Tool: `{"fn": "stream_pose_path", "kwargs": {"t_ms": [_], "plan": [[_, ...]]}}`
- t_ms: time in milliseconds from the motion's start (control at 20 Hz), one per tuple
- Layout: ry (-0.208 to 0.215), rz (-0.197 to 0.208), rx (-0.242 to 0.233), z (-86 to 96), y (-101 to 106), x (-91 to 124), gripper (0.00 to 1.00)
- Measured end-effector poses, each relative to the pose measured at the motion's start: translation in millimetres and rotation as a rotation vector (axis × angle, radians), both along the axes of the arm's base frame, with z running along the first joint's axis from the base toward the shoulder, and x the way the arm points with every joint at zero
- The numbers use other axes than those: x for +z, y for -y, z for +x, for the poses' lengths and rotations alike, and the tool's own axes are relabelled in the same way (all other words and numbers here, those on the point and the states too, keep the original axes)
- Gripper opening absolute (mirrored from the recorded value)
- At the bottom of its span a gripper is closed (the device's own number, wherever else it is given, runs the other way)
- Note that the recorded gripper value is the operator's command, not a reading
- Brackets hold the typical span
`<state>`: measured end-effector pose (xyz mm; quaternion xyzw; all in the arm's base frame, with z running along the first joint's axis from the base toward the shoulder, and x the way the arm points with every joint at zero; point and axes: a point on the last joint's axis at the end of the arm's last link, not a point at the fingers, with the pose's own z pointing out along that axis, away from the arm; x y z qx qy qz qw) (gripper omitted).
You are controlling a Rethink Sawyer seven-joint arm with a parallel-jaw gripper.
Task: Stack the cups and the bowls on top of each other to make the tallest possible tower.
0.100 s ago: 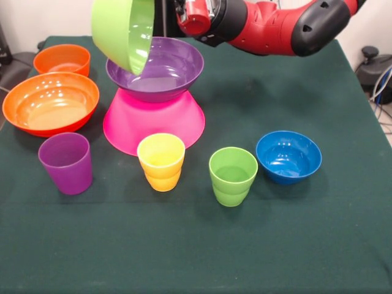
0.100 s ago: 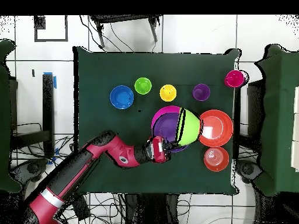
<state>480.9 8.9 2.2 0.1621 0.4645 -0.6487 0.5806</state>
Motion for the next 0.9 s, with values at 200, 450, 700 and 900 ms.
{"fn": "stream_pose_path", "kwargs": {"t_ms": [200, 450, 700, 900], "plan": [[0.010, -0.009, -0.007, -1.4, -0.8, 0.7, 0.00], [0.021, -0.014, -0.012, -2.0, -2.4, 0.1, 0.00], [0.031, -0.018, -0.013, -2.1, -6.3, -2.2, 0.00], [0.035, -0.015, -0.010, -1.8, -11.2, -6.3, 0.00]]}}
